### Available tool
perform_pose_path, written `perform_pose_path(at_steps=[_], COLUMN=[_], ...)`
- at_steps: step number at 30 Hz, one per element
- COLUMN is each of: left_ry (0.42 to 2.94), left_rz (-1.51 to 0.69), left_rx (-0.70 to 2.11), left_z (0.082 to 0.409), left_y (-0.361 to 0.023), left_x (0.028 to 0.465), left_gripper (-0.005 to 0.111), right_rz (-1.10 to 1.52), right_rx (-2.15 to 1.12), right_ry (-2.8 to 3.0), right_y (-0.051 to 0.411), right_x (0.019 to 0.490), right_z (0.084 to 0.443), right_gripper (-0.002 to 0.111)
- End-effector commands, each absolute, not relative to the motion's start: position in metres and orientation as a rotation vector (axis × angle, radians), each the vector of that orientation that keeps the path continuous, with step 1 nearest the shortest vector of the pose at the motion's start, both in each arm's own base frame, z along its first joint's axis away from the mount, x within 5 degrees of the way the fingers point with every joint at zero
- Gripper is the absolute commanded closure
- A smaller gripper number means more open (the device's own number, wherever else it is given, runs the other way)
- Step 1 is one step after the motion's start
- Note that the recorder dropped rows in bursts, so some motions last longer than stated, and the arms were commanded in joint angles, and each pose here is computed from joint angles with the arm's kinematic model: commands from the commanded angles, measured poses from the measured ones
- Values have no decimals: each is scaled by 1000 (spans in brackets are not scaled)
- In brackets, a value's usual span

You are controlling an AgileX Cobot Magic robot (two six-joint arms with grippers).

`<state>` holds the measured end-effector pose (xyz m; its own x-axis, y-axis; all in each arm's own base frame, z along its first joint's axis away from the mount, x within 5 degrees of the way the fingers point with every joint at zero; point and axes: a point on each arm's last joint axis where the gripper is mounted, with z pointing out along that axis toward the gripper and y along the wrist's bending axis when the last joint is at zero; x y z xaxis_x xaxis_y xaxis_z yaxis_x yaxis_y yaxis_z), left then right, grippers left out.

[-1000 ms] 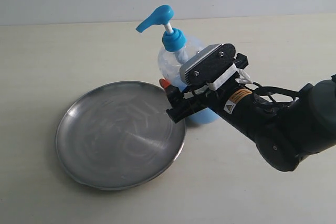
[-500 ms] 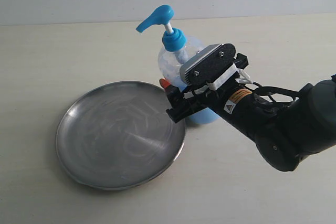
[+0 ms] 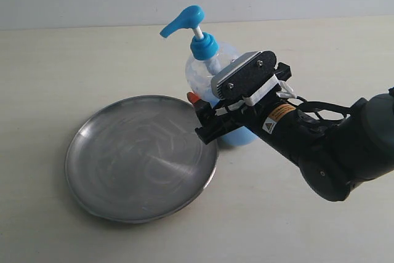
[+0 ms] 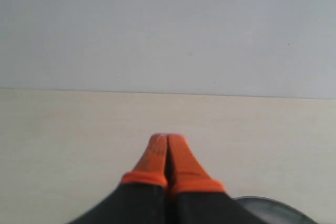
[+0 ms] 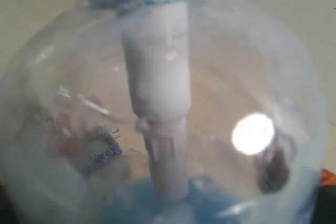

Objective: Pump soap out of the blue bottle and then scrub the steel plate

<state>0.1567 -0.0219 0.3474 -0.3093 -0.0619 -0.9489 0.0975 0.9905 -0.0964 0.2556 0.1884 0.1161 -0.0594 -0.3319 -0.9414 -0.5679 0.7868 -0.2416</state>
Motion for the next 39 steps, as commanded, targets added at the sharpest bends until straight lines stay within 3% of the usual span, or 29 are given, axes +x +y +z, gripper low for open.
perform_pose_path(at_steps=[1, 31, 39], left_ry=[1857, 1861, 2029], left_rz=[-154, -154, -132], left_rx=[29, 29, 28], left_z=[352, 351, 329], left_y=[-22, -22, -23], left_x=[159, 160, 173], left_gripper=[107, 107, 107], right_rz=[230, 231, 231], right_rx=[-697, -691, -691], right_ry=[1597, 1587, 1587], right_y=[190, 190, 190], right_x=[258, 258, 258], right_z=[128, 129, 129], right_gripper=[108, 108, 108])
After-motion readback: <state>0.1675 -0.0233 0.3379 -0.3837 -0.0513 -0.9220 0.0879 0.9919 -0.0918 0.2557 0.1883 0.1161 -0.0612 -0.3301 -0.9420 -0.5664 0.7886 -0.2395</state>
